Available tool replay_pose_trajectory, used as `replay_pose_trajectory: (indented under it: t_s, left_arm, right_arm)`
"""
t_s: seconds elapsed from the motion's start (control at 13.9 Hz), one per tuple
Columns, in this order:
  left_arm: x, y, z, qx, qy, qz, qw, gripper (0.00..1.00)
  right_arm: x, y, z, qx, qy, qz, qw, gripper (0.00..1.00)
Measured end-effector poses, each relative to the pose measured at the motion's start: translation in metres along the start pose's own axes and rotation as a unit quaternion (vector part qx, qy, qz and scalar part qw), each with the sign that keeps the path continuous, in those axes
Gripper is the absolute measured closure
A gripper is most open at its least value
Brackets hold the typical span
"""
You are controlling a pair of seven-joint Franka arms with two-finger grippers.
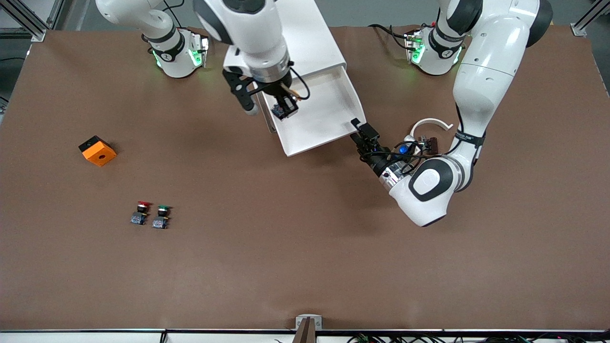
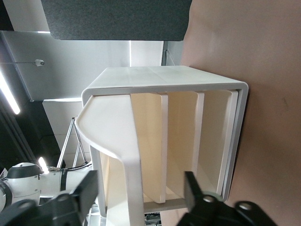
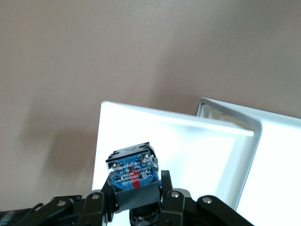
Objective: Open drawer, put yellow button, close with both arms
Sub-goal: 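Carry the yellow button with the right gripper over the open drawer, then release the button into the drawer while the left gripper lets go of the handle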
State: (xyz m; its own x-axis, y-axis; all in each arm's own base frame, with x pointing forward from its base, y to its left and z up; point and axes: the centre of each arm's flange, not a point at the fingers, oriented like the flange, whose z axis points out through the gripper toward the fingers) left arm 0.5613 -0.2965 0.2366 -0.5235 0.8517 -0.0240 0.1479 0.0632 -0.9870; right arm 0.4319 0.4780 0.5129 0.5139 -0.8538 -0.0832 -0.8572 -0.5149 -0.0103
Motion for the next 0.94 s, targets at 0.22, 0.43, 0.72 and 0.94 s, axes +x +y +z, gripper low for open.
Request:
replay_pose_trajectory:
  t_s: [0.22, 0.43, 0.72, 0.94]
  left_arm:
    - [0.001, -0.004, -0.01, -0.005, -0.007, 0.028, 1.0, 0.0]
    - [0.01, -0.008, -0.029, -0.016, -0.01, 0.093, 0.995, 0.0]
    - [0.03, -0.009, -0.047, -0.04, 0.024, 0.217, 0.975, 0.0]
    - [0.05, -0.007, -0.06, -0.071, 0.095, 0.312, 0.943, 0.0]
  right_arm:
    - [-0.049, 0.003, 0.045, -0.013, 0.015, -0.007, 1.0, 0.6]
    - [-0.084, 0.0, 0.086, -0.001, 0.016, 0.007, 1.0, 0.6]
    - [-0.105, -0.003, 0.118, -0.001, 0.018, 0.02, 1.0, 0.6]
    - [-0.11, -0.008, 0.123, 0.002, 0.019, 0.036, 0.999, 0.6]
